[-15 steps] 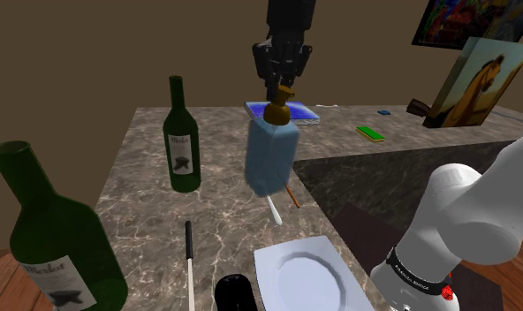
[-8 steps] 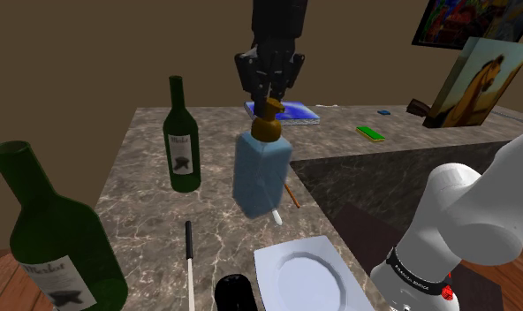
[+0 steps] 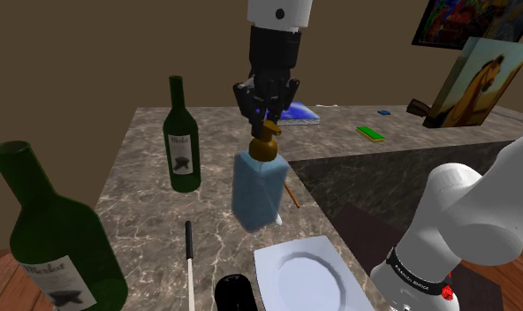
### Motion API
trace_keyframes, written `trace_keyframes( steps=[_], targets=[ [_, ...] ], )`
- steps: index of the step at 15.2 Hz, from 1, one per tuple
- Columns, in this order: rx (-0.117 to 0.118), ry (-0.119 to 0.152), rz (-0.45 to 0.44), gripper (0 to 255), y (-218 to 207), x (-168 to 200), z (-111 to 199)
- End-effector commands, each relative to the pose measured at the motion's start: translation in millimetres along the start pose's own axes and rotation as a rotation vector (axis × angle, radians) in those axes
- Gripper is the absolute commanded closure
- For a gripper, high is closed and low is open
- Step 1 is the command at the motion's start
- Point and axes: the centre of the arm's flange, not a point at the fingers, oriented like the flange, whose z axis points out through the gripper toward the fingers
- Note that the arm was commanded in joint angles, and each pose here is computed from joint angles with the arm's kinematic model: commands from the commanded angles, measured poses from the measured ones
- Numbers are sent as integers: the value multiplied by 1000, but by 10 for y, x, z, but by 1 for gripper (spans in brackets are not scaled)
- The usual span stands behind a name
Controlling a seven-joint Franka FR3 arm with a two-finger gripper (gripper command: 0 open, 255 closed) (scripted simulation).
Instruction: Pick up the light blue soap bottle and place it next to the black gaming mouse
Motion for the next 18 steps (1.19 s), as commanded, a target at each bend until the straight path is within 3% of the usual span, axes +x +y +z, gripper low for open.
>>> trace_keyframes(
  steps=[1, 8, 15, 16, 18],
  targets=[
    [1, 1, 0, 255, -5, -3, 103],
    [1, 1, 0, 255, -9, -7, 456],
    [1, 1, 0, 255, -9, -7, 456],
    [1, 1, 0, 0, -9, -7, 456],
    [1, 1, 0, 0, -9, -8, 456]
  ],
)
